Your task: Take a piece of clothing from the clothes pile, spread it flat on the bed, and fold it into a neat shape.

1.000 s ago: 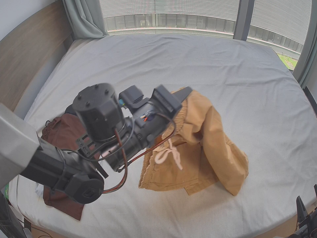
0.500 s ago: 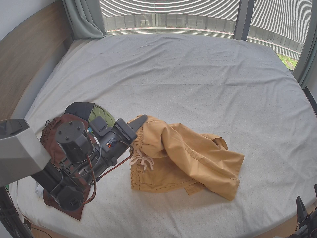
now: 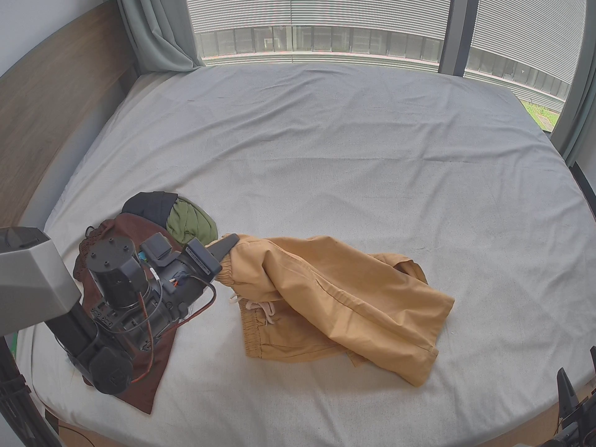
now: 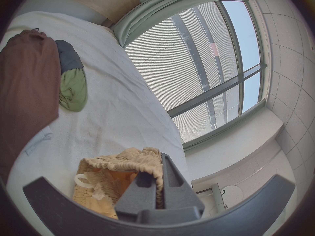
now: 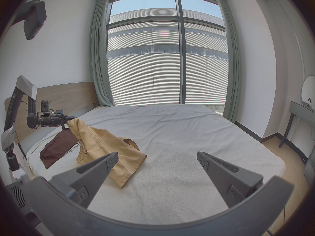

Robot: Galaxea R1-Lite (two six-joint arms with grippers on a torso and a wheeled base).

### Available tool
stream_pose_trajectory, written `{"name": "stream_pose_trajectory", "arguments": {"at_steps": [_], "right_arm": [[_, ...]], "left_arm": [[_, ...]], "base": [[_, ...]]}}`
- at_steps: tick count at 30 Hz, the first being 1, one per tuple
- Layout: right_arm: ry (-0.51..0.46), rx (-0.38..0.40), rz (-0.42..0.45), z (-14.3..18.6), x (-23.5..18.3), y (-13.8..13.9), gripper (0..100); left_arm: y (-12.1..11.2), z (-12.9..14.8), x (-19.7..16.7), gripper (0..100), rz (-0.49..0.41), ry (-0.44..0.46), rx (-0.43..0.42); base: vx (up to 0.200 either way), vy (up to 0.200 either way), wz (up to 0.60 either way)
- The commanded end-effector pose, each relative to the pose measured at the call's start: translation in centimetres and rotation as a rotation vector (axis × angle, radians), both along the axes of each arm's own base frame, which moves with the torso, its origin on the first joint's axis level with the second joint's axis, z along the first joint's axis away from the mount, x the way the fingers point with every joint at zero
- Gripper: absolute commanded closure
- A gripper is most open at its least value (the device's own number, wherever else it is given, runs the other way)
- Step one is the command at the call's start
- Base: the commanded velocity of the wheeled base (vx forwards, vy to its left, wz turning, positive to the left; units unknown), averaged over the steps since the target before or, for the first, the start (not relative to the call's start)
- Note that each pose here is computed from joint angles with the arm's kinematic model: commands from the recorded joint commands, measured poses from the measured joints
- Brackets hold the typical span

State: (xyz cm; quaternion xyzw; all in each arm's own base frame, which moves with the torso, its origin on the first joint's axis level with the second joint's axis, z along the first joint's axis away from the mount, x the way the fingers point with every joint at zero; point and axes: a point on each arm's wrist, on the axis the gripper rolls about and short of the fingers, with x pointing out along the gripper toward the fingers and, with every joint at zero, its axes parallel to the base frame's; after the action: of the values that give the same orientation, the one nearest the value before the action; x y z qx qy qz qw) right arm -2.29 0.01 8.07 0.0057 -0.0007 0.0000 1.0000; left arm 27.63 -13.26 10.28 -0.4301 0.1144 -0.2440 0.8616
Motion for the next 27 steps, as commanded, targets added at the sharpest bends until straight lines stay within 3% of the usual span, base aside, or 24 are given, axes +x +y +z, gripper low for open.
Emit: {"name": "stream_pose_trajectory", "arguments": {"at_steps": [1, 11, 27], "right_arm": [[-0.002, -0.001, 0.0, -0.5, 0.0, 0.0, 0], [0.0, -0.008, 0.003, -0.5, 0.0, 0.0, 0], [0.0, -0.024, 0.008, -0.5, 0.0, 0.0, 0]], "left_arm": [[2.0, 0.0, 0.2, 100, 0.029, -0.001, 0.027], [4.7, -2.2, 1.7, 100, 0.063, -0.002, 0.176], [4.5, -2.6, 2.0, 100, 0.058, -0.003, 0.183]], "base": [[0.0, 0.0, 0.0], [0.0, 0.0, 0.0], [0.0, 0.0, 0.0]]}}
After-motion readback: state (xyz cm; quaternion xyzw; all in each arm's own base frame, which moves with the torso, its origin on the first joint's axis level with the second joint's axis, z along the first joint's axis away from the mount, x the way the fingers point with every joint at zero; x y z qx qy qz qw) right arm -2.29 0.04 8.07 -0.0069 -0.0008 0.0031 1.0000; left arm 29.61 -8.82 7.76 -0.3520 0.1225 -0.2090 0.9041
